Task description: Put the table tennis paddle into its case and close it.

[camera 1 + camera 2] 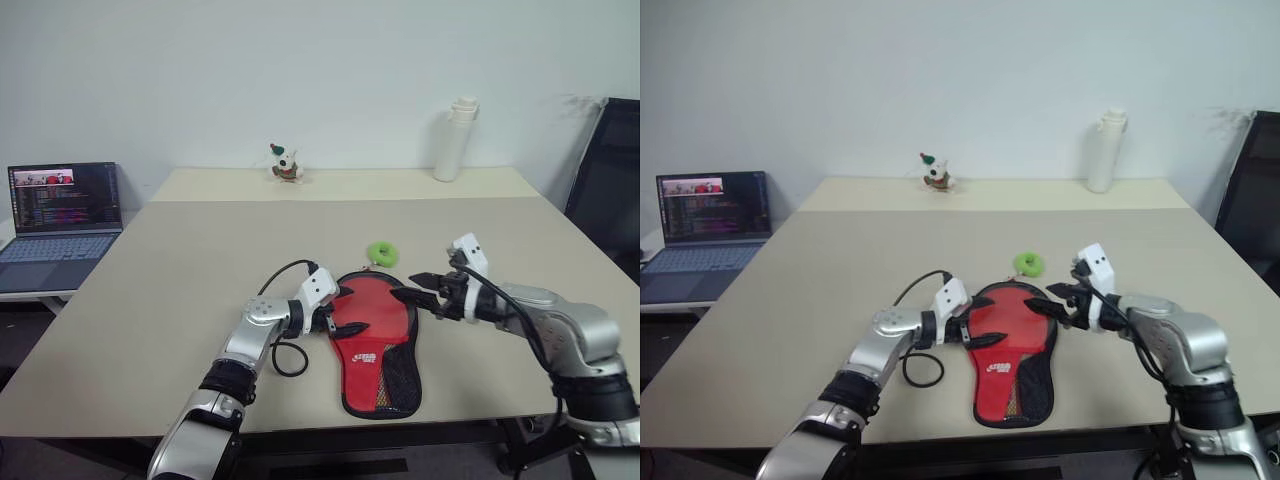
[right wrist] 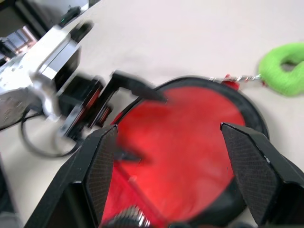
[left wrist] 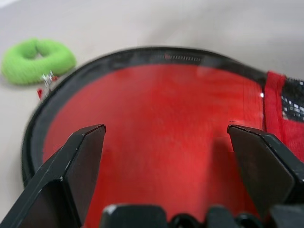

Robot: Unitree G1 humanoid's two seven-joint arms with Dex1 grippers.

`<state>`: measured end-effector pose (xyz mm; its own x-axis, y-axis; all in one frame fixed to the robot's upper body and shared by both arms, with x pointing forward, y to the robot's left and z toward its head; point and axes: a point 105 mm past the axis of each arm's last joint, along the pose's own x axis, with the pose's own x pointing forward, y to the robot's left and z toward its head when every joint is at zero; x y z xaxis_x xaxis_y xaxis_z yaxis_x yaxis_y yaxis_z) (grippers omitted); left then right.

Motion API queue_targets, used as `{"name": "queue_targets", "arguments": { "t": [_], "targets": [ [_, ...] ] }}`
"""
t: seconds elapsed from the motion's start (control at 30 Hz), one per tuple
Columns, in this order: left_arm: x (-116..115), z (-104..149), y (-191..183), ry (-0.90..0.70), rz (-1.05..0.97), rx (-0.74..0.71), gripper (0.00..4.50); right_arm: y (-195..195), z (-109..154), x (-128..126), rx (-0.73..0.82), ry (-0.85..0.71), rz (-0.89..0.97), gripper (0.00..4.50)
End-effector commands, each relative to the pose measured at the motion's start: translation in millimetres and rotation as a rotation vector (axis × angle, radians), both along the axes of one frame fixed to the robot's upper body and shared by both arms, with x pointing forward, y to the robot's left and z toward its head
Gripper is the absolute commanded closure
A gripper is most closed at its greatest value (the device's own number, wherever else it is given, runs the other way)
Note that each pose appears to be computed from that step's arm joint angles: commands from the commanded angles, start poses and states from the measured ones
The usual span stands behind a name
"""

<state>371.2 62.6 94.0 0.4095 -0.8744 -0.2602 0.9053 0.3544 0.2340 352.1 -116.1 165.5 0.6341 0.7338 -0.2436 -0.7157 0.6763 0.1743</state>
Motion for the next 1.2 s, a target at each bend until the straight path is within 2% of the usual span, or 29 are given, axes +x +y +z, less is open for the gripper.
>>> {"name": "queue_targets", "arguments": {
  "t": [0.03, 0.17, 0.33, 0.43, 0.57, 0.7, 0.8, 0.9, 1.03, 1.07, 1.1, 1.2],
  "targets": [
    [-1.9, 10.0, -2.9, -0.036, -0.008, -0.011, 0.04, 1.6, 10.7, 21.1, -0.001, -0.066, -0.052, 0.72],
    [-7.4, 5.5, -2.8, -0.033, -0.014, 0.003, 0.04, 8.0, 5.7, 67.5, -0.01, -0.075, -0.165, 0.72],
    [-10.2, 5.1, 0.6, -0.029, 0.001, 0.004, 0.04, 1.9, 4.7, 107.0, -0.026, -0.102, -0.339, 0.72],
    [-12.6, 3.9, 2.4, -0.027, 0.007, 0.008, 0.04, -4.6, -2.4, 120.1, -0.049, -0.096, -0.446, 0.72],
    [-16.4, 3.9, 4.4, -0.028, 0.015, 0.013, 0.04, -6.4, -17.5, 126.0, -0.101, -0.08, -0.548, 0.72],
    [-19.4, 4.2, 9.3, -0.032, 0.032, 0.022, 0.04, 8.9, -32.1, 124.6, -0.071, -0.017, -0.587, 0.72],
    [-21.7, 4.3, 11.6, -0.034, 0.04, 0.026, 0.04, 17.0, -35.2, 123.8, -0.055, 0.0, -0.594, 0.72],
    [-25.8, 3.7, 14.6, -0.039, 0.056, 0.038, 0.04, 42.4, -37.8, 120.8, 0.004, 0.041, -0.576, 0.72],
    [-31.9, 0.7, 17.0, -0.029, 0.072, 0.043, 0.04, 62.0, -40.0, 117.3, -0.036, 0.028, -0.535, 0.72],
    [-33.3, 0.0, 17.4, -0.027, 0.075, 0.044, 0.0, 64.6, -40.5, 116.7, -0.049, 0.021, -0.527, 1.09],
    [-35.0, -0.6, 17.6, -0.025, 0.078, 0.045, 0.0, 66.5, -41.6, 116.1, -0.069, 0.011, -0.521, 1.27],
    [-37.8, -2.0, 19.6, -0.02, 0.087, 0.048, 0.0, 70.0, -42.9, 115.2, -0.105, -0.013, -0.51, 2.35]
  ]
}}
